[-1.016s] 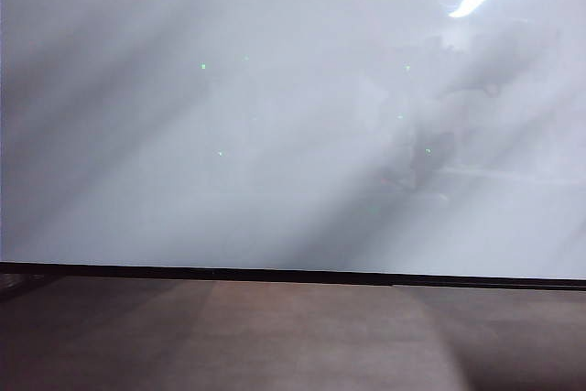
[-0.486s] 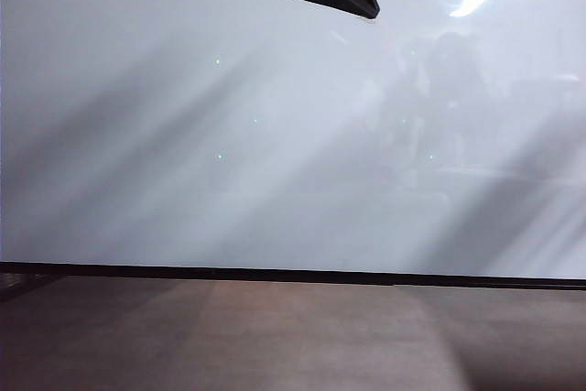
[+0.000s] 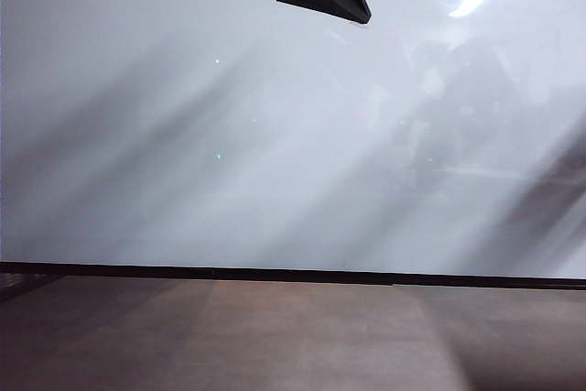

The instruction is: Reach to the right to find the marker pen, pick it up, and write the number 1 on the whiteboard.

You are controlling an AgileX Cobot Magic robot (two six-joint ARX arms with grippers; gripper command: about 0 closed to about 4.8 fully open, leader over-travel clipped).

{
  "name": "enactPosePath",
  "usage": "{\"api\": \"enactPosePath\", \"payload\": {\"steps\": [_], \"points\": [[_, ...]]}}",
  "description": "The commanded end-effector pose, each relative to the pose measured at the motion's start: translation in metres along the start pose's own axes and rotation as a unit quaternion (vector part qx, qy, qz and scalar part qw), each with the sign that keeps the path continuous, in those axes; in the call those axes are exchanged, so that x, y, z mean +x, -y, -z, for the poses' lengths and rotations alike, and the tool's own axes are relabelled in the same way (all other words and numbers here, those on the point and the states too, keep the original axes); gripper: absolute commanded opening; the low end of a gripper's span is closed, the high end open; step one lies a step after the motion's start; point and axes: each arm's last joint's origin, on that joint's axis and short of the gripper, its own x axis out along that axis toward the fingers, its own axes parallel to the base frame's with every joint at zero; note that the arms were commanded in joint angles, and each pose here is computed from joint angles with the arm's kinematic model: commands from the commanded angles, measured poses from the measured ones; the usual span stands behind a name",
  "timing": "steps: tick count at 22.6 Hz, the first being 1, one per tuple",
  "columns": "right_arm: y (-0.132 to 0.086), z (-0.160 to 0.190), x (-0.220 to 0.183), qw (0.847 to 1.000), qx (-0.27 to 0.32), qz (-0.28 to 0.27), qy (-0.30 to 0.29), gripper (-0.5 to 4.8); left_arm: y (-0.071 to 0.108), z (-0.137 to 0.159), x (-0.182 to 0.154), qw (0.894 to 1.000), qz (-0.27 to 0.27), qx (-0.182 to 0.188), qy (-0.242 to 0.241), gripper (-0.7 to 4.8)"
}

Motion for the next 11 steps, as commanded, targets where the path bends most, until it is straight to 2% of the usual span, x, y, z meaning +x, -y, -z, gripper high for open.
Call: {"api": "enactPosePath", "payload": {"steps": [1,3,4,5,10,11], "points": [[0.0007,0.0049,0.0009,1.000,-0.009,-0.004,-0.003,4.62,0.0005,-0.0035,-0.0014,1.000,0.001,0.010,0.009,-0.05],[0.0004,0.0056,0.0009,1.000,-0.008,-0.005,-0.005,4.50,0.0005,-0.0033,-0.0012,1.000,0.001,0.017,0.009,-0.05],[0.0009,0.0049,0.0010,1.000,-0.009,-0.004,-0.003,3.63,0.0005,-0.0033,-0.0012,1.000,0.001,0.017,0.009,-0.05],[0.0011,0.0043,0.0013,1.000,-0.009,-0.004,-0.003,3.49,0.0007,-0.0026,-0.0012,1.000,0.002,0.016,0.005,-0.05],[0.0009,0.0044,0.0014,1.000,-0.009,-0.004,-0.003,3.48,0.0027,0.0033,-0.0013,1.000,0.012,0.009,-0.025,-0.05],[0.0009,0.0044,0.0014,1.000,-0.009,-0.004,-0.003,3.33,0.0026,0.0032,-0.0013,1.000,0.011,0.009,-0.025,-0.05]]}}
